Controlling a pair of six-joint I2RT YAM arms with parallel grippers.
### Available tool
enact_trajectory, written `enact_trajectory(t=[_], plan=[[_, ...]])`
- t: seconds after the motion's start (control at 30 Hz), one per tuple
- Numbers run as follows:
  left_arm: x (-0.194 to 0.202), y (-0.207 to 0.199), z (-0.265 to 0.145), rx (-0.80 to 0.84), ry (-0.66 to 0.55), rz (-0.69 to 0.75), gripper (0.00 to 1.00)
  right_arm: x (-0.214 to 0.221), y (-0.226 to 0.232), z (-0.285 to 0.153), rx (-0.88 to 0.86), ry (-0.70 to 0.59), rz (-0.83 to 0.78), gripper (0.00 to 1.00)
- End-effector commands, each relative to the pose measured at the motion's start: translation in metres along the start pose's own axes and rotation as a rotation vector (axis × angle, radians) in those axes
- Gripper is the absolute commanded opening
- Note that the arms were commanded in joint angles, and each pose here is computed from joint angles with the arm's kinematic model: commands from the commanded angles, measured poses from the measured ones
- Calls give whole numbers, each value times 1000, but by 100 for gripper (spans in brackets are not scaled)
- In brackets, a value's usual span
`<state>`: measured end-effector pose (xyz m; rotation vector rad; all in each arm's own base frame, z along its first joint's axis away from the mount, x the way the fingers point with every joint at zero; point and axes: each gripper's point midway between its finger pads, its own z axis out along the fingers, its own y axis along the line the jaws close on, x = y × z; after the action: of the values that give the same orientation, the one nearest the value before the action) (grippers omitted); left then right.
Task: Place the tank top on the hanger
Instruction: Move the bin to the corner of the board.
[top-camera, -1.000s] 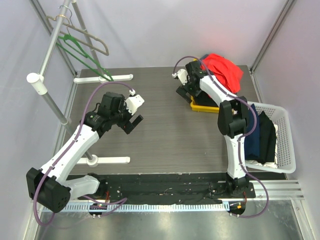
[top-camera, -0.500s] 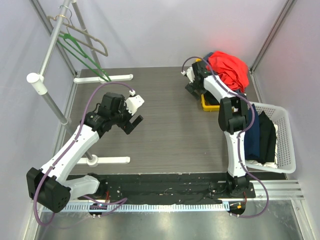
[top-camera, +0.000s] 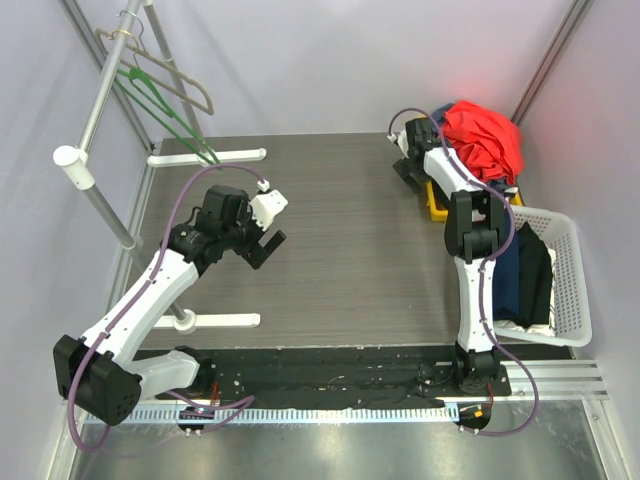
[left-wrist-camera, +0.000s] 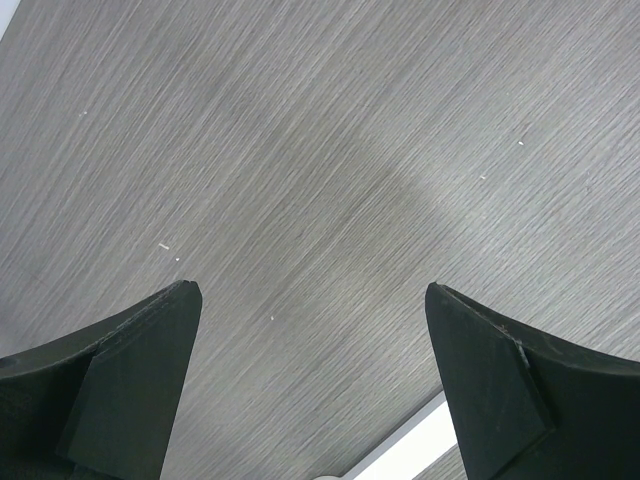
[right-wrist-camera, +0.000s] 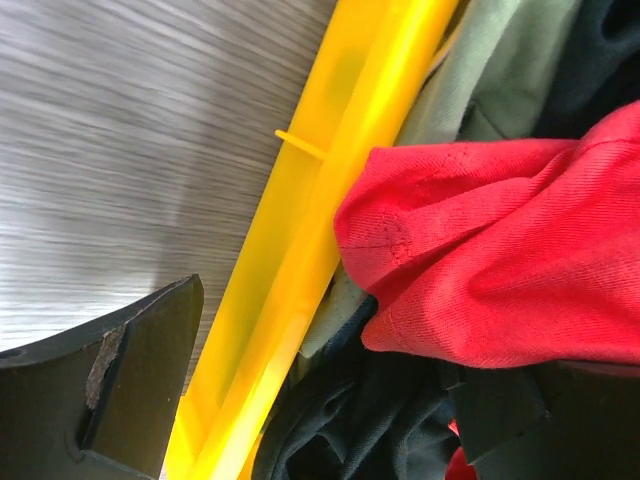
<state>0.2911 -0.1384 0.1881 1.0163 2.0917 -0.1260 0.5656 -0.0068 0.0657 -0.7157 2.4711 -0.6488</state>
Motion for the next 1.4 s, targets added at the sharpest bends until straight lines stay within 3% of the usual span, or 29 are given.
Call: enact_trajectory(t=[0.0, 0.47, 0.63, 0.83, 1.07, 1.17, 1.37], plan=[[-12, 3, -4, -8, -53, -6, 100, -7, -61, -5, 159, -43, 97, 100], [-13, 2, -6, -3, -57, -9, 100, 22, -92, 5, 223, 27, 137, 100], [-13, 2, -5, -2, -56, -10, 100, 18, -85, -4, 162, -2, 148, 100], [-14, 1, -3, 5, -54, -12, 100, -11, -68, -51, 50, -121, 136, 100], [-16, 1, -3, 6, -63, -10, 100, -30, 5, -101, -199, -160, 24, 99], [-15, 1, -3, 10, -61, -10, 100, -52, 25, -137, -292, -245, 44, 99], [-16, 0, -5, 11, -66, -7, 100, -93, -30, -196, -225, -419, 246, 99]])
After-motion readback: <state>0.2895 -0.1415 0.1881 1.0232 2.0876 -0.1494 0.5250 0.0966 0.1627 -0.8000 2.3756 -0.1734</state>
